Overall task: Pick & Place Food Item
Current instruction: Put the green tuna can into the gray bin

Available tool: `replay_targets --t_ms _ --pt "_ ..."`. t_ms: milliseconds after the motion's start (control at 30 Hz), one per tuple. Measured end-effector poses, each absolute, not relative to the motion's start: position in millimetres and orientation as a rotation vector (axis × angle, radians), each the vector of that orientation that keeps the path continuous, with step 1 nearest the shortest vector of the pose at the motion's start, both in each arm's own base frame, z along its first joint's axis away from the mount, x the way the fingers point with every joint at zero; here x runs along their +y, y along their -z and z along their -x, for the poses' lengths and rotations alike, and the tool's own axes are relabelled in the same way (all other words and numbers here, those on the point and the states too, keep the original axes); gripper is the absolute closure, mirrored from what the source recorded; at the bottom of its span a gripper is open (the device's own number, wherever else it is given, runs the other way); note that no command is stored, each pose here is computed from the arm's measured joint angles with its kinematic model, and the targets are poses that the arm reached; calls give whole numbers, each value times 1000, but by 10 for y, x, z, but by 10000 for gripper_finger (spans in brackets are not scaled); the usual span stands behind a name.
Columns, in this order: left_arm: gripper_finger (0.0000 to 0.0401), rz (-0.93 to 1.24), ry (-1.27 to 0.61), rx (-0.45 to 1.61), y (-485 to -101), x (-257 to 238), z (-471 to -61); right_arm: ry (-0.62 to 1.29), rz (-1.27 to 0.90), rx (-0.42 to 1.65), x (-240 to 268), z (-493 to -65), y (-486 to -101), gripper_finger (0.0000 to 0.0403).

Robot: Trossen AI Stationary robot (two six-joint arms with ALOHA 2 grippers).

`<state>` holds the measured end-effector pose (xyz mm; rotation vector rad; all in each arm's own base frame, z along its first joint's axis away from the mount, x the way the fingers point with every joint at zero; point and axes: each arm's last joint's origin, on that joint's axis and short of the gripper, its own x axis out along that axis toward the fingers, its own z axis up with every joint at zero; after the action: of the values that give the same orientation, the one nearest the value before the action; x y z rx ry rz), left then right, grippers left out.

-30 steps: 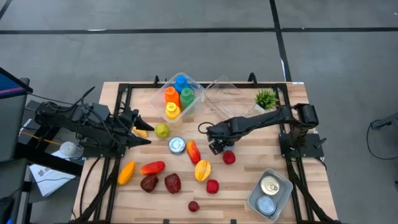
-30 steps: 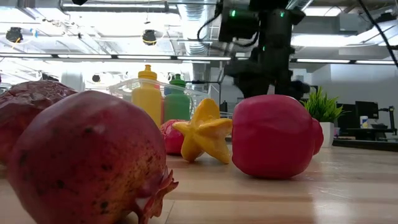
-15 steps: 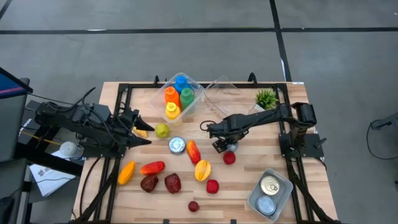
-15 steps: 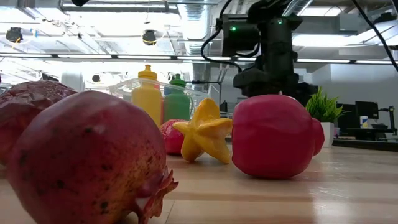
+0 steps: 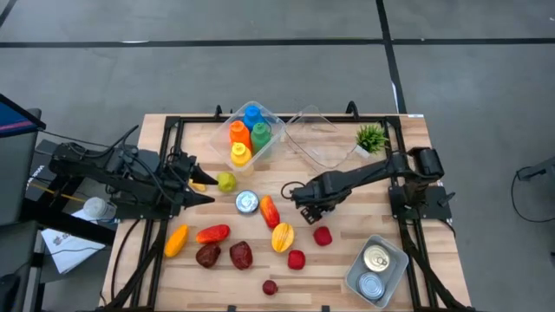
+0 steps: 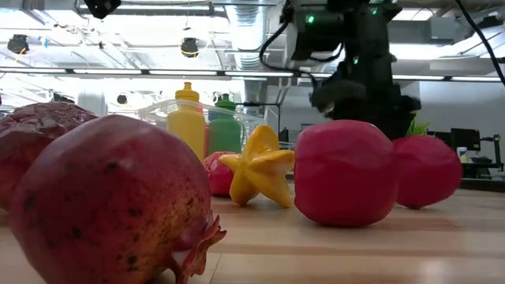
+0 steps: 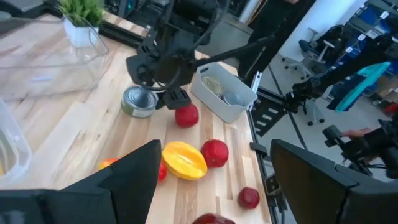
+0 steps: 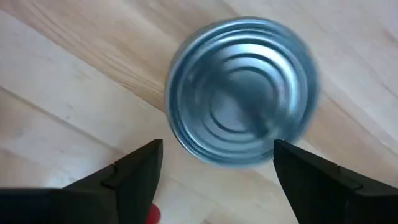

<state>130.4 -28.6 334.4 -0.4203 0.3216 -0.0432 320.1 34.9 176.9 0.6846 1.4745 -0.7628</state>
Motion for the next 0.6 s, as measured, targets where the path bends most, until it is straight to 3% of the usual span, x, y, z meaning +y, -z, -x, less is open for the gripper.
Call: replay_targets --t_ms 267,600 --pt "109 422 43 314 -3351 -286 -1306 780 -660 1375 287 -3078 -2082 107" --pt "109 455 39 313 -3352 -286 -1306 726 -627 1469 23 -3056 -1875 107"
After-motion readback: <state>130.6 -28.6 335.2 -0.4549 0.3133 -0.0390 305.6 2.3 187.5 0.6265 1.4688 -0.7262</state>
